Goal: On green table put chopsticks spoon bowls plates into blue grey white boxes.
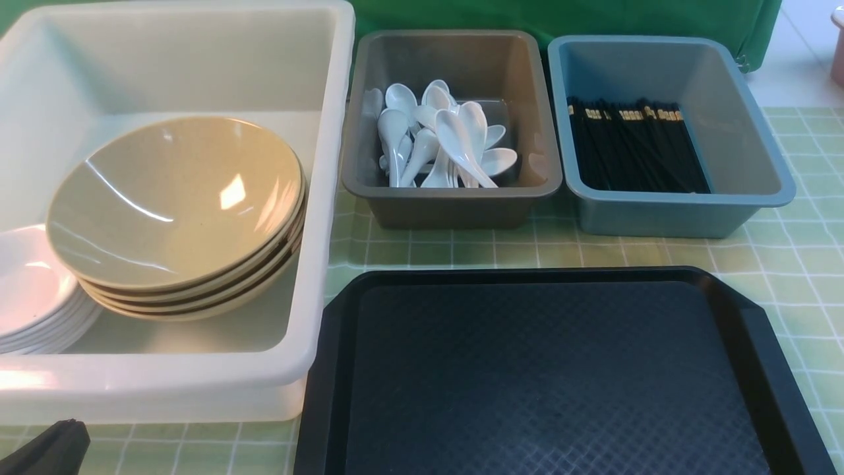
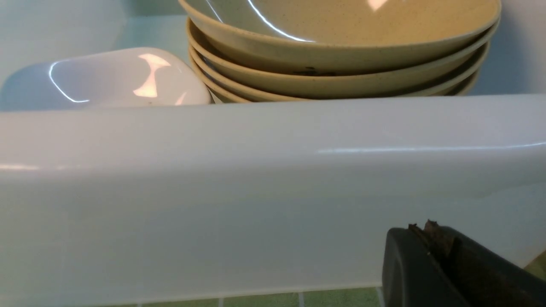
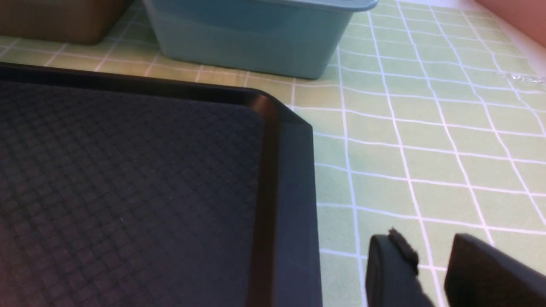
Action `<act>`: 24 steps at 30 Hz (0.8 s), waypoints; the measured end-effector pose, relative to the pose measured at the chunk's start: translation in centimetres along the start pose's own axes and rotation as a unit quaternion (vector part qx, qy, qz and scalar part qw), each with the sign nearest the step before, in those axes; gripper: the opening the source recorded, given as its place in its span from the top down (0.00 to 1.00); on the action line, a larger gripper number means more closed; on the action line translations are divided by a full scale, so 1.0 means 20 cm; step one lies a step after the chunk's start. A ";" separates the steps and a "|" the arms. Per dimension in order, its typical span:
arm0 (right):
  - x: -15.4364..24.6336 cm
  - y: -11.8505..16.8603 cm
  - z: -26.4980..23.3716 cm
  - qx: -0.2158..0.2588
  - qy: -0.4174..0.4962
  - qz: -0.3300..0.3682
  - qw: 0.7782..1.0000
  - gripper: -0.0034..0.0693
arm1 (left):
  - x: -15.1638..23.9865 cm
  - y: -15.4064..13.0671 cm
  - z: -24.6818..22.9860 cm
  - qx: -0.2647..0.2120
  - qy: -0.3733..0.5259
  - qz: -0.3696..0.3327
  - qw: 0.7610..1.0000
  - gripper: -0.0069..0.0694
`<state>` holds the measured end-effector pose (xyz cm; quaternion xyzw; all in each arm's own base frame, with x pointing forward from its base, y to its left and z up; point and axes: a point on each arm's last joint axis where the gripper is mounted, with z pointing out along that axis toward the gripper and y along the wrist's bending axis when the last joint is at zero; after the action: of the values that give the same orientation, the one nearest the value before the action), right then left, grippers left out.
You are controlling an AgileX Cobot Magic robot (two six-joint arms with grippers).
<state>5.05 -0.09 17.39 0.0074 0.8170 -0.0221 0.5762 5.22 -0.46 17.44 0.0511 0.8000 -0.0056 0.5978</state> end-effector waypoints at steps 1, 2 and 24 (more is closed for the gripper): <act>0.00 0.00 0.00 0.000 0.000 0.000 1.000 0.66 | 0.00 0.00 0.00 0.000 0.000 0.000 1.000 0.91; 0.00 0.00 0.00 0.000 0.000 0.000 1.000 0.66 | 0.00 0.00 0.00 0.000 0.000 0.000 1.000 0.91; 0.00 0.00 0.00 0.000 -0.001 0.000 1.000 0.63 | 0.00 0.00 0.00 -0.001 -0.002 0.000 1.000 0.91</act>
<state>5.05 -0.09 17.41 0.0075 0.8161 -0.0223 0.5774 5.23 -0.45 17.48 0.0502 0.7989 -0.0049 0.5993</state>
